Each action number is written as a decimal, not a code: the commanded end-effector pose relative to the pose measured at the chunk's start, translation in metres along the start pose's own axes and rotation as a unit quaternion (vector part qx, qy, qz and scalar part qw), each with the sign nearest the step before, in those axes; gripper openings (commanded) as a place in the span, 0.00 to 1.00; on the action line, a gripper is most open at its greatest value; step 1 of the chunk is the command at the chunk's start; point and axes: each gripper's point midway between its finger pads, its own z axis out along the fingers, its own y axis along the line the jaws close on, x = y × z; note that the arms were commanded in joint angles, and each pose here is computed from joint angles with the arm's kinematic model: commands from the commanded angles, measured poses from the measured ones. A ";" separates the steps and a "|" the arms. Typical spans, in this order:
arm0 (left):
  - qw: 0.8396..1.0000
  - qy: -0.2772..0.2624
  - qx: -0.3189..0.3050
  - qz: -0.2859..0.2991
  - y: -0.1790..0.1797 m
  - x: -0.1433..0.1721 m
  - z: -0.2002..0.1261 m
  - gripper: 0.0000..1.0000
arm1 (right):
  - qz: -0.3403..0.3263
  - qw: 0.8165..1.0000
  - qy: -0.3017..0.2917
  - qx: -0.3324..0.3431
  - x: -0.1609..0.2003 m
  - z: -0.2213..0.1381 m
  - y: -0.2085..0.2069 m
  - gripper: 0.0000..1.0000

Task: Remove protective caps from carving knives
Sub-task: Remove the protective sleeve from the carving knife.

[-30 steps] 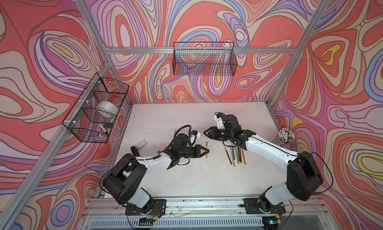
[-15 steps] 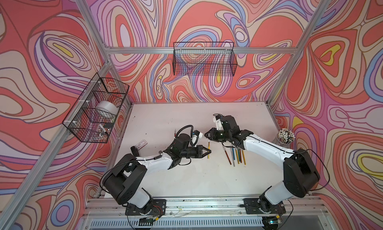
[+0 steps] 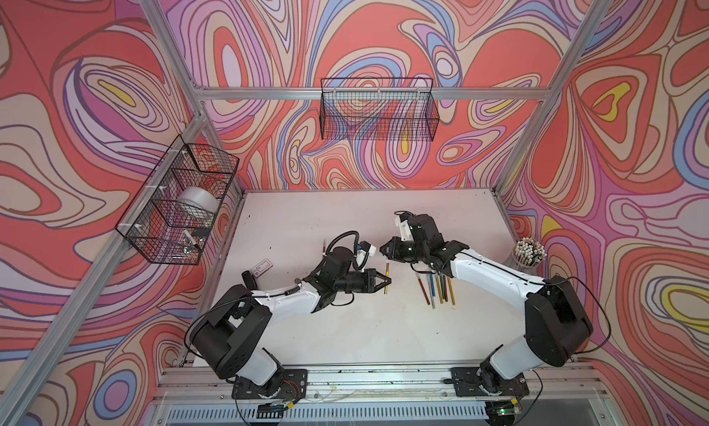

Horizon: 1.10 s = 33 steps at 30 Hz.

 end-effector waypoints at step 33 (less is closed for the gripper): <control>1.000 0.024 0.007 0.007 -0.011 0.007 0.004 0.00 | -0.034 0.990 -0.127 0.040 -0.093 -0.030 -0.018 0.08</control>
